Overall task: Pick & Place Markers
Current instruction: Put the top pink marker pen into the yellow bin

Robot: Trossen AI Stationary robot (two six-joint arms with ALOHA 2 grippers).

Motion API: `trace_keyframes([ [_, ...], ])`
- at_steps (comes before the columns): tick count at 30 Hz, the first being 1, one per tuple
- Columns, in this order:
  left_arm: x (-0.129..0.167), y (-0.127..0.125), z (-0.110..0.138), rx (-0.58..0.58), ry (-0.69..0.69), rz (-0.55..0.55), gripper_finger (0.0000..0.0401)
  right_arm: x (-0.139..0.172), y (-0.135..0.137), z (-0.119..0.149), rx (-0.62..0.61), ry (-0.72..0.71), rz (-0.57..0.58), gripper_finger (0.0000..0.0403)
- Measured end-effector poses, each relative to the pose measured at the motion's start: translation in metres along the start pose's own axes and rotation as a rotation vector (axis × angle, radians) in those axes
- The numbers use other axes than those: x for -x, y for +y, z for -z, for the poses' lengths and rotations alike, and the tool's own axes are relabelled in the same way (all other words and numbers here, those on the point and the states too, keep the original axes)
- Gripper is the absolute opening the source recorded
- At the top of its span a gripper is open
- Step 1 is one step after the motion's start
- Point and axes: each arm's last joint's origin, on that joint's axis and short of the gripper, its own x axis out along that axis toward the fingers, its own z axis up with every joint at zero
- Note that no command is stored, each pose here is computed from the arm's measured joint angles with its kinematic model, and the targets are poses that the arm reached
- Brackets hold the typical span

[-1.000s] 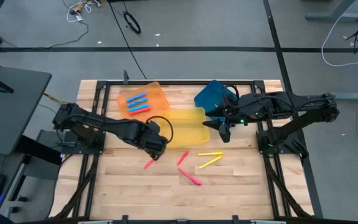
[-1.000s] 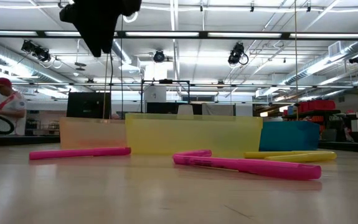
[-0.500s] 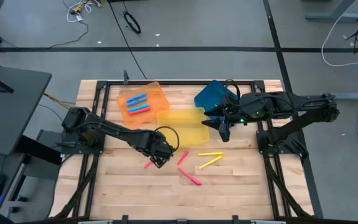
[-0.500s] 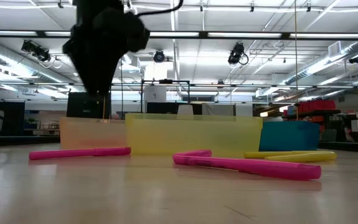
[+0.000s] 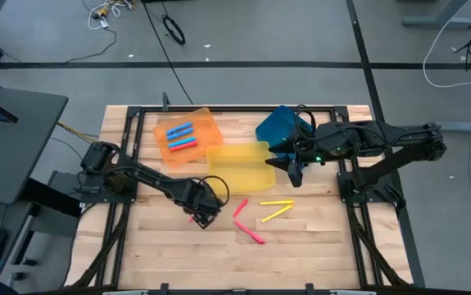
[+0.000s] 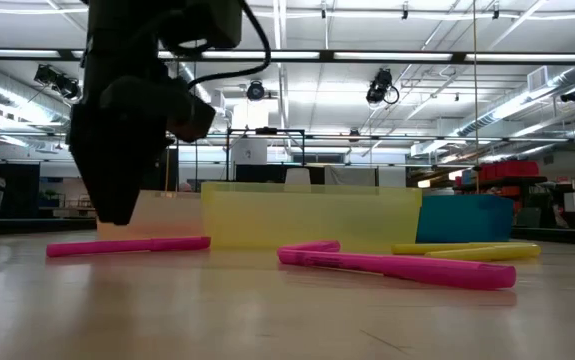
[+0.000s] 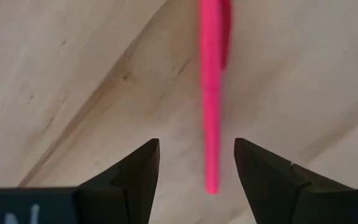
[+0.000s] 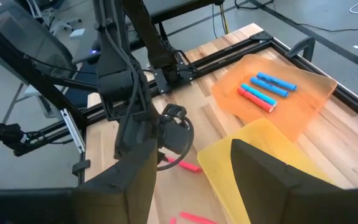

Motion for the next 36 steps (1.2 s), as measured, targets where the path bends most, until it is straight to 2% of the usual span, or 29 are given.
trace_keyframes([
  [3, -0.009, 0.004, 0.003, 0.001, 0.006, -0.003, 0.0213, 0.0, 0.0, 0.0, 0.0, -0.002, -0.001, 0.0206],
  [8, -0.022, 0.005, 0.006, 0.017, 0.022, 0.082, 0.0213, 0.0, 0.0, 0.0, 0.0, -0.002, -0.001, 0.0206],
  [14, -0.023, 0.006, 0.006, 0.021, 0.017, 0.083, 0.0206, 0.0, 0.0, 0.0, 0.0, -0.002, -0.001, 0.0206],
  [18, -0.023, 0.007, 0.007, 0.018, 0.016, 0.073, 0.0166, 0.0, 0.0, 0.0, 0.008, -0.003, -0.001, 0.0206],
  [25, -0.023, 0.006, 0.007, -0.054, 0.04, 0.092, 0.0055, 0.0, 0.0, 0.0, 0.012, -0.003, -0.001, 0.0206],
  [28, -0.023, 0.005, 0.008, -0.08, 0.058, 0.118, 0.002, 0.0, 0.0, 0.0, 0.012, -0.003, -0.001, 0.0206],
  [36, -0.012, -0.003, 0.008, -0.157, 0.169, 0.212, 0.0028, 0.0, 0.0, 0.0, 0.015, -0.003, -0.001, 0.0206],
])
